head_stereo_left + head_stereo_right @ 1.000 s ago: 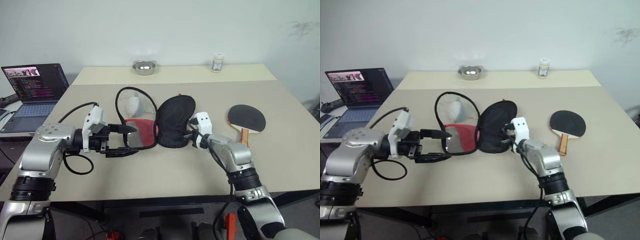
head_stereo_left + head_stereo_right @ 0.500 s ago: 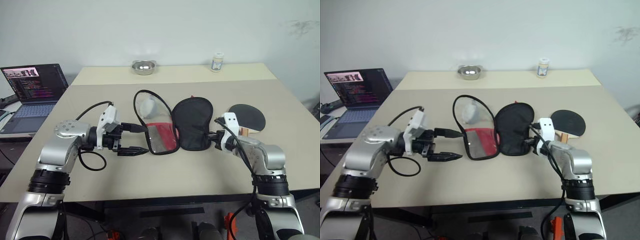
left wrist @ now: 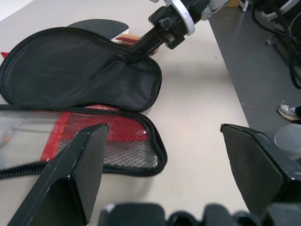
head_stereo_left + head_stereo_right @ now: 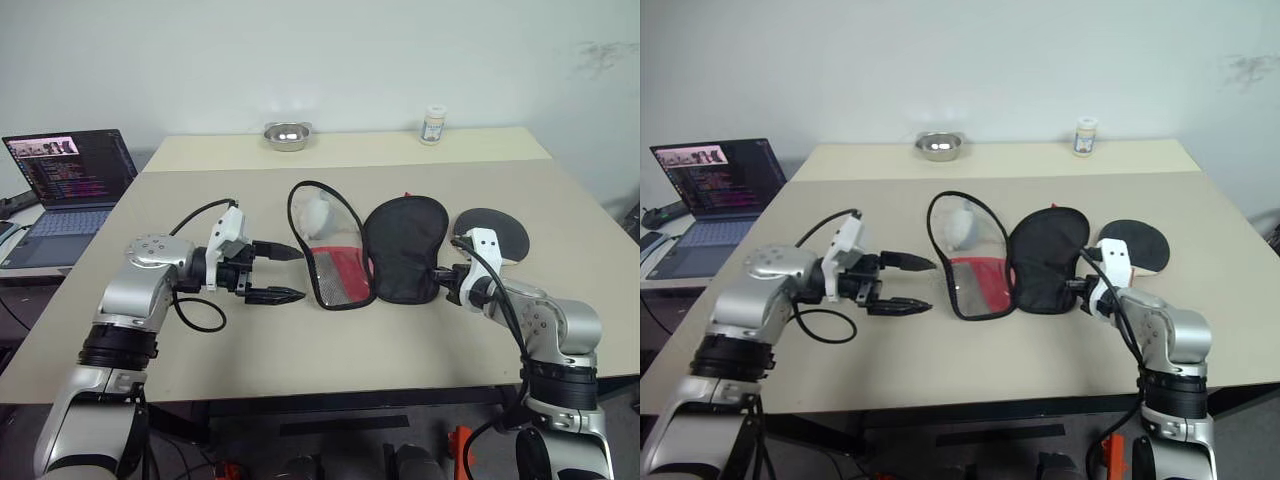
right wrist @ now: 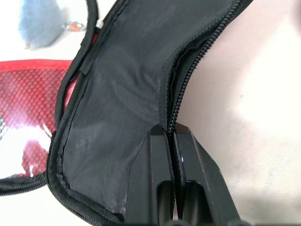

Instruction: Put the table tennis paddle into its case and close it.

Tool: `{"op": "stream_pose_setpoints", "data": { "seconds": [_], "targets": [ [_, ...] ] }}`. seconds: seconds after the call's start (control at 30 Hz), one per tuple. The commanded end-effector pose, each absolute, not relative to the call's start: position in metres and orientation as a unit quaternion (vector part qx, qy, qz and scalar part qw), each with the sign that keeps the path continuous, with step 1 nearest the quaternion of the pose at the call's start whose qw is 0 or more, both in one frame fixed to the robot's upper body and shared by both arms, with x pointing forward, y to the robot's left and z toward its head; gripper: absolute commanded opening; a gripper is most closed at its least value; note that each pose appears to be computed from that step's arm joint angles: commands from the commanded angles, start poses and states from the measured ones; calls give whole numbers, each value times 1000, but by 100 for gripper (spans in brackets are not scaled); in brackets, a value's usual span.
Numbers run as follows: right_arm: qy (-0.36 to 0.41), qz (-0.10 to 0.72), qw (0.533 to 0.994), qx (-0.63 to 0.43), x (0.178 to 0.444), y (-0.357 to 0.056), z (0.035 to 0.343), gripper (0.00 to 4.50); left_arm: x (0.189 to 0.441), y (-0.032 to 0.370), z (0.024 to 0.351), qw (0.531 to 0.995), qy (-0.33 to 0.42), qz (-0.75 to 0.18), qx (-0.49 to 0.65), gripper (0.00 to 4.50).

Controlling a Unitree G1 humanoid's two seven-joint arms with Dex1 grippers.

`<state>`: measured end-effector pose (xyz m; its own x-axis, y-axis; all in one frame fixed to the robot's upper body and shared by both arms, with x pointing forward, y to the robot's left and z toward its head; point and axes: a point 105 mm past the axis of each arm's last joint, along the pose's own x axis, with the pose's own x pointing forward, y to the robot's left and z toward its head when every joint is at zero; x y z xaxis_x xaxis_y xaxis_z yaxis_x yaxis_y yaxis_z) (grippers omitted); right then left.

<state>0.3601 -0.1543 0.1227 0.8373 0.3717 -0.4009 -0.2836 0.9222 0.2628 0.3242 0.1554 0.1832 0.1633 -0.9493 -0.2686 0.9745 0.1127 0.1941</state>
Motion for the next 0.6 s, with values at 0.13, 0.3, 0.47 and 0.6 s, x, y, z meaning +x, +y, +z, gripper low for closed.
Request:
{"op": "stream_pose_setpoints", "data": {
  "seconds": [0.13, 0.3, 0.47, 0.6],
  "targets": [
    [185, 178, 966, 37, 374, -163, 145, 164, 321, 153, 192, 739, 18, -650, 179, 415],
    [162, 160, 974, 9, 382, -184, 164, 339, 320, 152, 192, 743, 14, -646, 177, 415],
    [143, 103, 984, -3, 380, -219, 184, 448, 317, 148, 192, 743, 9, -646, 173, 415],
    [149, 30, 988, -18, 372, -242, 180, 448, 315, 142, 193, 740, 3, -649, 175, 415]
  ]
}}
